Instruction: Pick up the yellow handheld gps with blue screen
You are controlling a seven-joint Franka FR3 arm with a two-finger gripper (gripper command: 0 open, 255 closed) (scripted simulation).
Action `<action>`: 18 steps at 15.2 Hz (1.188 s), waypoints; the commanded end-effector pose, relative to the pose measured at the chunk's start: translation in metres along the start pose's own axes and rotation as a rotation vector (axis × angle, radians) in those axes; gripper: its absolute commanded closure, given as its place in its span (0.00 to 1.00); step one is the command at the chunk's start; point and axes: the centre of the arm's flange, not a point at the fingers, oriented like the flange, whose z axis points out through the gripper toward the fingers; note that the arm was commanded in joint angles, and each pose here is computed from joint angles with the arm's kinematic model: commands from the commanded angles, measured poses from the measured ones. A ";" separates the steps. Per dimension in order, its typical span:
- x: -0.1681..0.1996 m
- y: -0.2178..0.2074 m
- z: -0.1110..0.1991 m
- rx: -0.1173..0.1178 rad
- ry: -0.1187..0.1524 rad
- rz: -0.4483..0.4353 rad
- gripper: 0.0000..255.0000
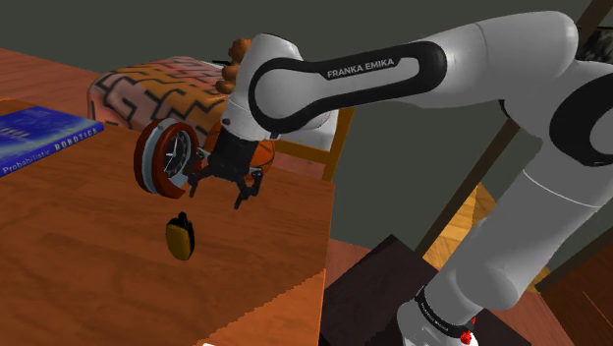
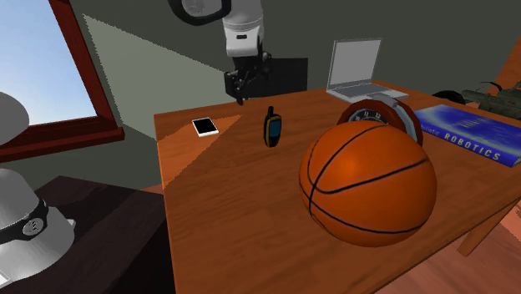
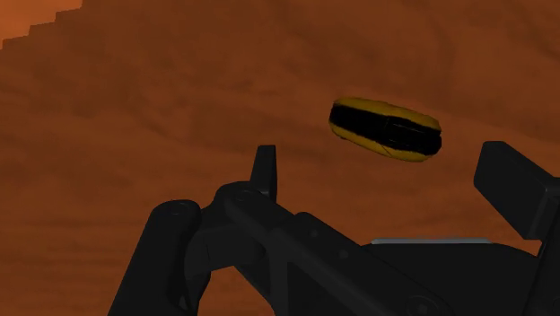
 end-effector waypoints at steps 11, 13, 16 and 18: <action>0.015 -0.047 0.068 0.038 -0.028 0.101 0.00; 0.017 -0.045 0.076 0.038 -0.028 0.101 0.00; 0.017 -0.044 0.076 0.038 -0.028 0.101 1.00; 0.017 -0.044 0.076 0.038 -0.028 0.101 1.00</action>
